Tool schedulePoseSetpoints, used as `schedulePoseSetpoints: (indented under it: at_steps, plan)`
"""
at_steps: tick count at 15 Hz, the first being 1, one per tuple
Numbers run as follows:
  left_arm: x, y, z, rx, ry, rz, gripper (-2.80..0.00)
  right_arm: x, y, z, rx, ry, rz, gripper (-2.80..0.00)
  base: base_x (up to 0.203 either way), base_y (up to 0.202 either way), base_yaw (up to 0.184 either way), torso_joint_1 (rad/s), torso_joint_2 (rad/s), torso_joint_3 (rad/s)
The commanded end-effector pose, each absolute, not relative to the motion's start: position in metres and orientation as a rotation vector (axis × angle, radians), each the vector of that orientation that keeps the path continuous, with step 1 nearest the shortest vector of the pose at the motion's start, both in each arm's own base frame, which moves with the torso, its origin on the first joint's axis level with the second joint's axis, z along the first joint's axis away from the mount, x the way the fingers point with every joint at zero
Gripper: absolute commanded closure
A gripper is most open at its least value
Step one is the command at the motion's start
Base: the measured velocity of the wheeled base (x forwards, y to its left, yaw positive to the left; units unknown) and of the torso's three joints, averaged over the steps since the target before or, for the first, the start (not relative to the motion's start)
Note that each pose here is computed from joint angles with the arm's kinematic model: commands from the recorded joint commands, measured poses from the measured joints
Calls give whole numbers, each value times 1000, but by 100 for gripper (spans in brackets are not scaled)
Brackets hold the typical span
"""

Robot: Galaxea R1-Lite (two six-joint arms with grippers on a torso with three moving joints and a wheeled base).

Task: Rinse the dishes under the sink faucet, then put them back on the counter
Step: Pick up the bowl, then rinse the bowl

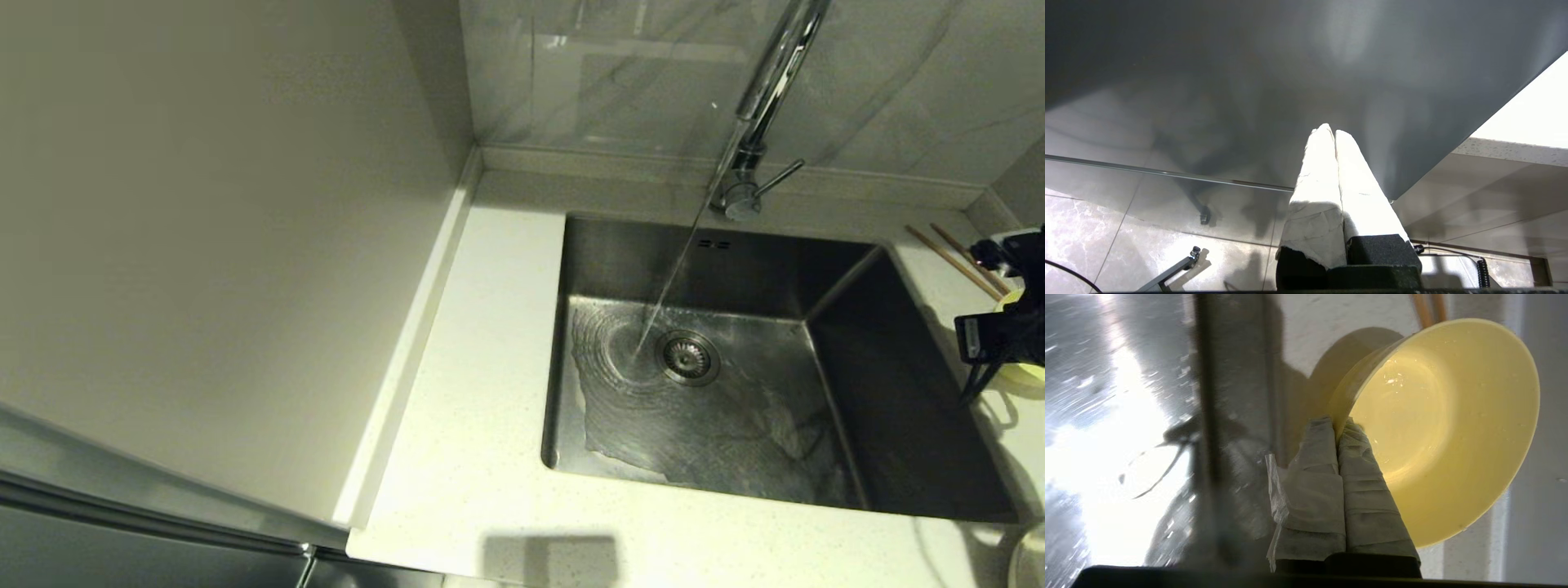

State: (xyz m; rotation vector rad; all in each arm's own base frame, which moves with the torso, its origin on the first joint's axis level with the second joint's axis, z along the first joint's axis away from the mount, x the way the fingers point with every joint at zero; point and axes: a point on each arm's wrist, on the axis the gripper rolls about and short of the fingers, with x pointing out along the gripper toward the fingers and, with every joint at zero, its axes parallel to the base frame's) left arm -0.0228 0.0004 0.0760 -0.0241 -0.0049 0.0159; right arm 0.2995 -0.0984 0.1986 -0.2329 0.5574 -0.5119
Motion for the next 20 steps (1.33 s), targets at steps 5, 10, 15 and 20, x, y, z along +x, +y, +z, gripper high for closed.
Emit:
schedulePoseSetpoints:
  at_steps: [5,10,15,20]
  plan:
    - [-23,0,76,-25,-6,17,0,240,-36,216,-336,449,-116,0,0,0,0,0,0,0]
    - [-23,0,76,-25,-6,17,0,229,25,228,-225,330,360,0,0,0,0,0,0,0]
    - [-23,0,76,-25,-6,17,0,233,56,245,-36,306,473,0,0,0,0,0,0,0]
    - [-23,0,76,-25,-6,17,0,258,63,264,313,320,435,0,0,0,0,0,0,0]
